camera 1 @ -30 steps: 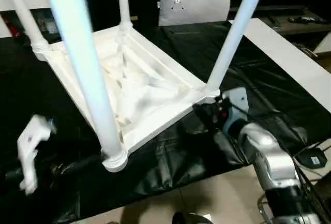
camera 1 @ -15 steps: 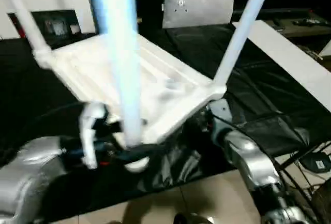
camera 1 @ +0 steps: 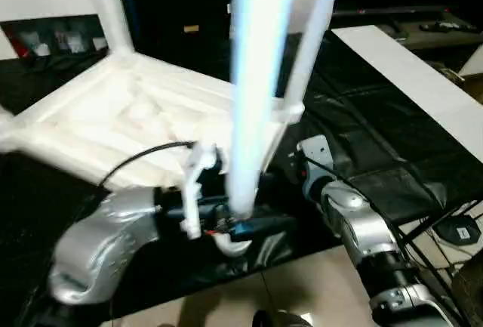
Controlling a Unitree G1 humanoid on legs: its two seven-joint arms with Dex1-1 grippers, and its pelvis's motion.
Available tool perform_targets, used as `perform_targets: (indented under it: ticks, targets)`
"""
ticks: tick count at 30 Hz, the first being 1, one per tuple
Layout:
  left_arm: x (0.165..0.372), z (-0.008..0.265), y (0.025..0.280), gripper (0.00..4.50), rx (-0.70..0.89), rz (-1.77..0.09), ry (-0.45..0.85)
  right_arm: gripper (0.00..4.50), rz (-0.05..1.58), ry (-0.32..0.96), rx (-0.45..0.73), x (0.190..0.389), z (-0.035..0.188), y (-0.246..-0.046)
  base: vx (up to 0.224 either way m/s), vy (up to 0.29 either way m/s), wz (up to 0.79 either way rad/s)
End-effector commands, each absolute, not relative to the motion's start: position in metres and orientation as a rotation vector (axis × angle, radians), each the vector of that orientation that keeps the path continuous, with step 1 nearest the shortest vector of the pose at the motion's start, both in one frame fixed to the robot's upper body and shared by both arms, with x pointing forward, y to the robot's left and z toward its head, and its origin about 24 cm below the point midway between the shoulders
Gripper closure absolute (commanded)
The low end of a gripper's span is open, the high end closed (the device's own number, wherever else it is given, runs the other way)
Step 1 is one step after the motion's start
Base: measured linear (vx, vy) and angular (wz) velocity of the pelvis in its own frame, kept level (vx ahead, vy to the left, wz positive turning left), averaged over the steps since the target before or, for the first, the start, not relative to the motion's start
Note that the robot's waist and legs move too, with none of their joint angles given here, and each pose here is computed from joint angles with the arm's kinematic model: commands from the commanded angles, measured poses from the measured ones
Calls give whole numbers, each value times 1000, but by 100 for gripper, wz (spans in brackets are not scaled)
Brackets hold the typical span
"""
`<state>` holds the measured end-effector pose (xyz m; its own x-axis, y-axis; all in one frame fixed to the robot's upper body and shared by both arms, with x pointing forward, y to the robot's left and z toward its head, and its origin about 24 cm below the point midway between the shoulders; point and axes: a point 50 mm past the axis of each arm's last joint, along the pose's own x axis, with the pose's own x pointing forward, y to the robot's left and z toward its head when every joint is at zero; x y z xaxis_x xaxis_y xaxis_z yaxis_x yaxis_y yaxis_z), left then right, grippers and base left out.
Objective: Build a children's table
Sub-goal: Rotate table base
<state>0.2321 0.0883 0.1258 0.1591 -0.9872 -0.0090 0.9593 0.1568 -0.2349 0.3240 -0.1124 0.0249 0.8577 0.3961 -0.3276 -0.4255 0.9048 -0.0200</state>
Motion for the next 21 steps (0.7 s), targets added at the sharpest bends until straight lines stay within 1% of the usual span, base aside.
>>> perform_targets:
  ticks: [1, 5, 7, 8, 10, 12, 14, 15, 16, 17, 18, 19, 21]
  targets:
    - [227, 130, 65, 6, -201, -1485, 141, 0, 555, 260, -75, 327, 39, -84, 0, 0, 0]
    - [229, 131, 57, 6, -210, -1489, 126, 0, 575, 257, -73, 327, 39, -77, 0, 0, 0]
    - [237, 131, 50, 6, -197, -1456, 101, 0, 548, 249, -80, 330, 39, -77, 0, 0, 0]
    - [237, 131, 50, 6, -197, -1456, 101, 0, 547, 249, -80, 330, 39, -77, 0, 0, 0]
    - [243, 131, 47, 6, -187, -1441, 84, 0, 531, 242, -83, 333, 40, -78, 0, 0, 0]
    - [256, 133, 43, 6, -144, -1381, 43, 0, 491, 234, -106, 337, 42, -85, 0, 0, 0]
    - [258, 133, 43, 6, -135, -1365, 35, 0, 482, 233, -111, 337, 42, -87, 0, 0, 0]
    - [264, 133, 45, 6, -130, -1336, 28, 0, 476, 237, -113, 337, 41, -91, 0, 0, 0]
    - [274, 133, 49, 6, -92, -1273, 17, 0, 463, 240, -115, 336, 40, -99, 0, 0, 0]
    - [276, 133, 50, 6, -84, -1259, 15, 0, 460, 241, -116, 336, 39, -101, 0, 0, 0]
    - [286, 132, 57, 6, -45, -1199, 9, 0, 443, 244, -122, 334, 38, -110, 0, 0, 0]
    - [288, 132, 59, 6, -36, -1186, 9, 0, 438, 244, -124, 333, 37, -113, 0, 0, 0]
    - [294, 131, 70, 6, -1, -1165, 29, 0, 420, 248, -132, 328, 36, -130, 0, 0, 0]
